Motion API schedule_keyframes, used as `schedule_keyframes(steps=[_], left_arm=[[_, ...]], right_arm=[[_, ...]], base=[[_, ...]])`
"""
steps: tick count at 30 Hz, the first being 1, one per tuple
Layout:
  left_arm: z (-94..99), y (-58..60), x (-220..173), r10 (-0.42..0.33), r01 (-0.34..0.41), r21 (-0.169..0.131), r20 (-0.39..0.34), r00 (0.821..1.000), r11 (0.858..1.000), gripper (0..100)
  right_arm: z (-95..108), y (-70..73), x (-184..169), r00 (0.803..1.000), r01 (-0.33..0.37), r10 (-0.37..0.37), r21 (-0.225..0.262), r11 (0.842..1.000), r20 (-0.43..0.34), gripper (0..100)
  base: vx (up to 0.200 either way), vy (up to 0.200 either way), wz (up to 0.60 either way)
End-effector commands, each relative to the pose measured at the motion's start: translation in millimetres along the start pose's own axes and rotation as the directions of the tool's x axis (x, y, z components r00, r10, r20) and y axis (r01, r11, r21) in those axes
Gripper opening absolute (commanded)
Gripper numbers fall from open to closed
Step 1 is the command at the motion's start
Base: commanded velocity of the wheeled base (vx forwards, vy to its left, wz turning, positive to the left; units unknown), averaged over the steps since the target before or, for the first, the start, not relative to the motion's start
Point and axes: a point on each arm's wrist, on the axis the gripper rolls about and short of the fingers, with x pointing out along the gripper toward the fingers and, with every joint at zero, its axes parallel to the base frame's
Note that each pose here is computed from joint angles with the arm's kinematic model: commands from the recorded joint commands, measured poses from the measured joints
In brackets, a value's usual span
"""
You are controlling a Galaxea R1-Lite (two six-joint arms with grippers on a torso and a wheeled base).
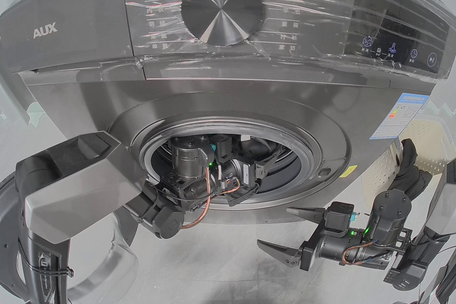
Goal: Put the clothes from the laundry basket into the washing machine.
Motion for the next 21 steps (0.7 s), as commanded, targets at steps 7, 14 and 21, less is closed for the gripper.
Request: schedule_keyframes(steps=[7, 14, 21], left_arm=[[-40.5, 17.5, 29, 0.077, -0.077, -0.003, -0.007, 0.997, 0.997, 0], [-28.8, 34.6, 59, 0.175, -0.176, -0.008, 0.168, 0.97, 0.984, 0], [-33.0, 63.4, 71, 0.276, -0.285, 0.009, 0.226, 0.934, 0.958, 0]], right_arm=[[0, 0.2, 0, 1.0, -0.003, 0.003, 0.001, 1.0, 0.0, 100], [0, 0.1, 0, 1.0, -0.002, 0.002, 0.001, 1.0, -0.001, 100], [1, 0.2, 0, 1.0, -0.003, 0.003, 0.0, 1.0, 0.003, 100]], base=[[0.0, 0.0, 0.0], [0.0, 0.0, 0.0], [0.0, 0.0, 0.0]])
